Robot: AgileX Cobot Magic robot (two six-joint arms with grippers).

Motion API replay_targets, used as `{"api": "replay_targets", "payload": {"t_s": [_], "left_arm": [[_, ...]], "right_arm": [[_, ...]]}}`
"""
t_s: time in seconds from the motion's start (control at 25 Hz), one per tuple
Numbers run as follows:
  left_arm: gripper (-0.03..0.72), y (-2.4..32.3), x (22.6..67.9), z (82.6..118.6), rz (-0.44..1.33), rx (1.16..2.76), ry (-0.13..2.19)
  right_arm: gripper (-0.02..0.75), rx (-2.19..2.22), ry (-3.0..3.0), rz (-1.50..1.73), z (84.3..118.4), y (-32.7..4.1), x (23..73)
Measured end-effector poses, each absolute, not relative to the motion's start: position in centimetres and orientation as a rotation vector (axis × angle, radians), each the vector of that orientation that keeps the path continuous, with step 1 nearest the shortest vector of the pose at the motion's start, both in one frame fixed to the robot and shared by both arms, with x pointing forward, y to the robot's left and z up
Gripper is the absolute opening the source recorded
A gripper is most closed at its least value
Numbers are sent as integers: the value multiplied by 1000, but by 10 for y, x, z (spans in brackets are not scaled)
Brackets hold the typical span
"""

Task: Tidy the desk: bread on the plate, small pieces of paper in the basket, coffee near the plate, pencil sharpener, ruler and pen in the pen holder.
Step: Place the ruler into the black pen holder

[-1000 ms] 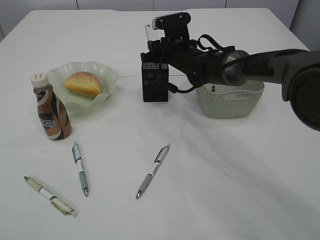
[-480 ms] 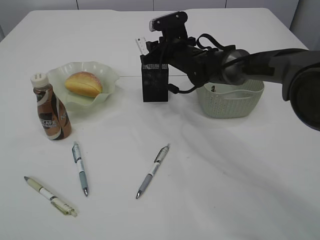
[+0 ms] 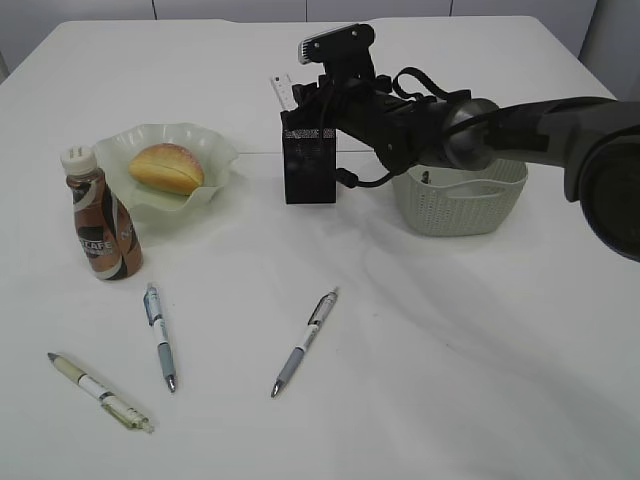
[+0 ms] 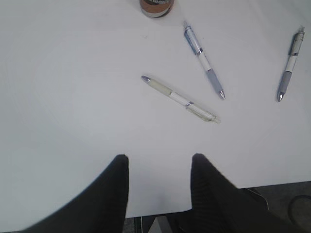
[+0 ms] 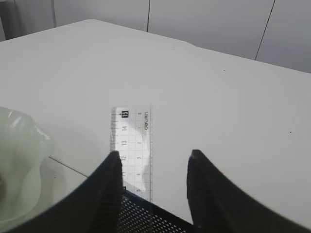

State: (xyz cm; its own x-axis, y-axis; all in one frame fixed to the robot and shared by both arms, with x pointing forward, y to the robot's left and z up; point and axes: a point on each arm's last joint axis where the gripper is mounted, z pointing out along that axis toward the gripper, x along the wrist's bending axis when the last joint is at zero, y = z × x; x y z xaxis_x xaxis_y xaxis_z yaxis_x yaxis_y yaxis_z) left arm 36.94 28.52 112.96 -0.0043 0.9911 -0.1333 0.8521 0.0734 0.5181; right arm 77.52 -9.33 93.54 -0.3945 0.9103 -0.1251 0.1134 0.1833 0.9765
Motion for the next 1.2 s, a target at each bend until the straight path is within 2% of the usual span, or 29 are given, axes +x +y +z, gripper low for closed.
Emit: {"api": "replay_targets", "payload": {"t_s": [0.4, 0.8, 1.2], "left_arm": [[308, 285, 370, 1130, 403, 1821, 1900], [308, 285, 370, 1130, 403, 1821, 1900], [308, 285, 370, 1130, 403, 1821, 1900]], "right_arm": [[351, 1003, 1714, 1261, 944, -95, 773], [350, 1046, 1864, 1100, 953, -99, 766], [349, 1104, 1950, 973, 1004, -110, 748]]}}
